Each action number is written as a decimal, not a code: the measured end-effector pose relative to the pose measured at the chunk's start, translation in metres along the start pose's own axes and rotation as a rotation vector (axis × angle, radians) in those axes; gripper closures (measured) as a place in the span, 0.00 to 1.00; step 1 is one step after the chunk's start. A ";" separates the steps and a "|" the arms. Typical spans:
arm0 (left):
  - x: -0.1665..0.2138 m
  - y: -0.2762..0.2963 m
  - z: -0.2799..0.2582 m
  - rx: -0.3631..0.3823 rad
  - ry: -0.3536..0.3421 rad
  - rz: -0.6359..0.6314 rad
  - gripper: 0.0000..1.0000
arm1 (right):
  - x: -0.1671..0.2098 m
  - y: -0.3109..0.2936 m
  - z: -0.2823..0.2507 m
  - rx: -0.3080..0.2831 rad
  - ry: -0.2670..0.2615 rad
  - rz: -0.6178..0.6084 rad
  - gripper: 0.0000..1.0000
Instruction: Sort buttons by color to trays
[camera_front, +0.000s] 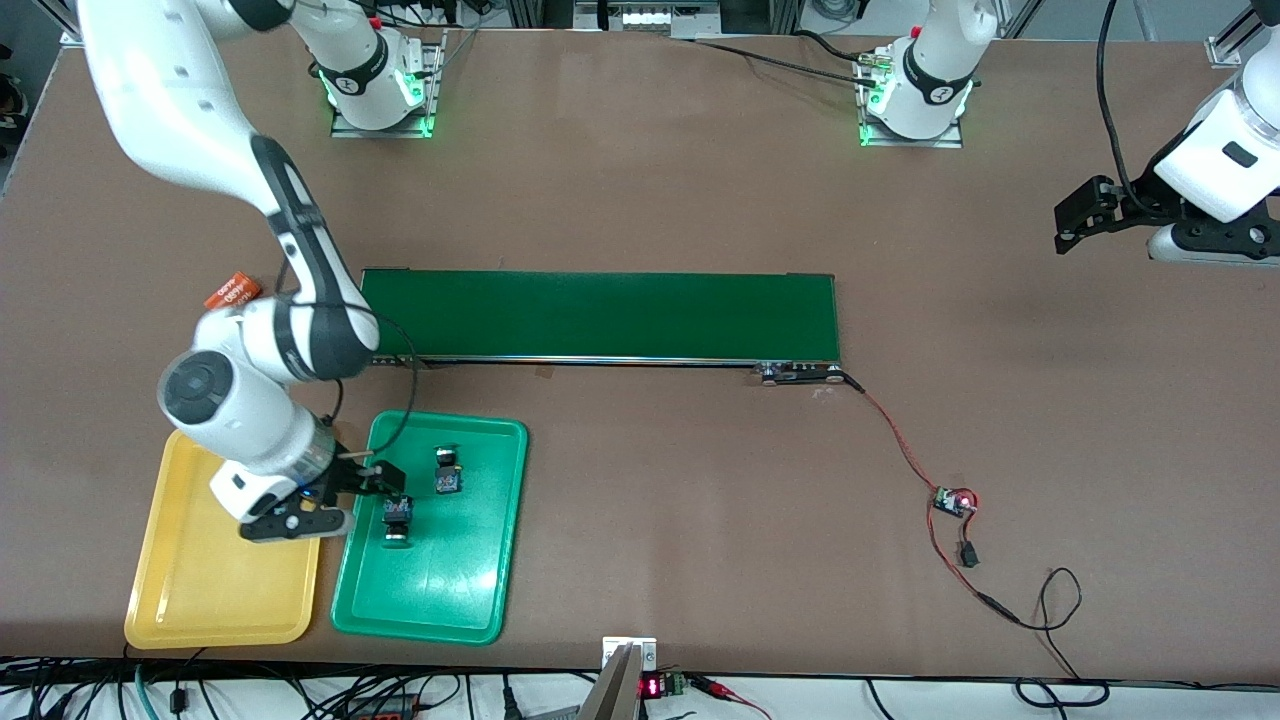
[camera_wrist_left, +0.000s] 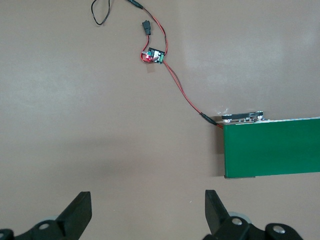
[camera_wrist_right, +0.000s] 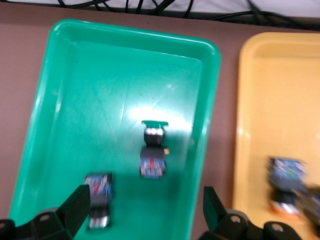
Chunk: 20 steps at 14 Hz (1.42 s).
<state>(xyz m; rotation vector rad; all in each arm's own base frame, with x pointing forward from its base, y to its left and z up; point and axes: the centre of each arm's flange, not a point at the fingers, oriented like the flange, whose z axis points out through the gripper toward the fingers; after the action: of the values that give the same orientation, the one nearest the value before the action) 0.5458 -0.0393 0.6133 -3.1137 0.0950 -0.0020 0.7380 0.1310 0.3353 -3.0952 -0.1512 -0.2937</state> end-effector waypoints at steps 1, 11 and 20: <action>0.000 0.000 0.000 0.000 -0.001 0.000 0.00 | -0.003 0.005 -0.033 -0.012 -0.023 0.005 0.00; 0.000 0.000 0.000 0.000 -0.002 0.001 0.00 | -0.119 0.097 -0.281 -0.097 -0.243 0.136 0.00; 0.000 0.001 0.000 0.000 -0.002 0.002 0.00 | -0.187 0.141 -0.294 -0.089 -0.383 0.130 0.00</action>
<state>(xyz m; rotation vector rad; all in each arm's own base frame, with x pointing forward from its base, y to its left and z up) 0.5457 -0.0402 0.6132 -3.1135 0.0977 0.0013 0.5148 -0.0383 0.5858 -3.1928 0.0584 0.3065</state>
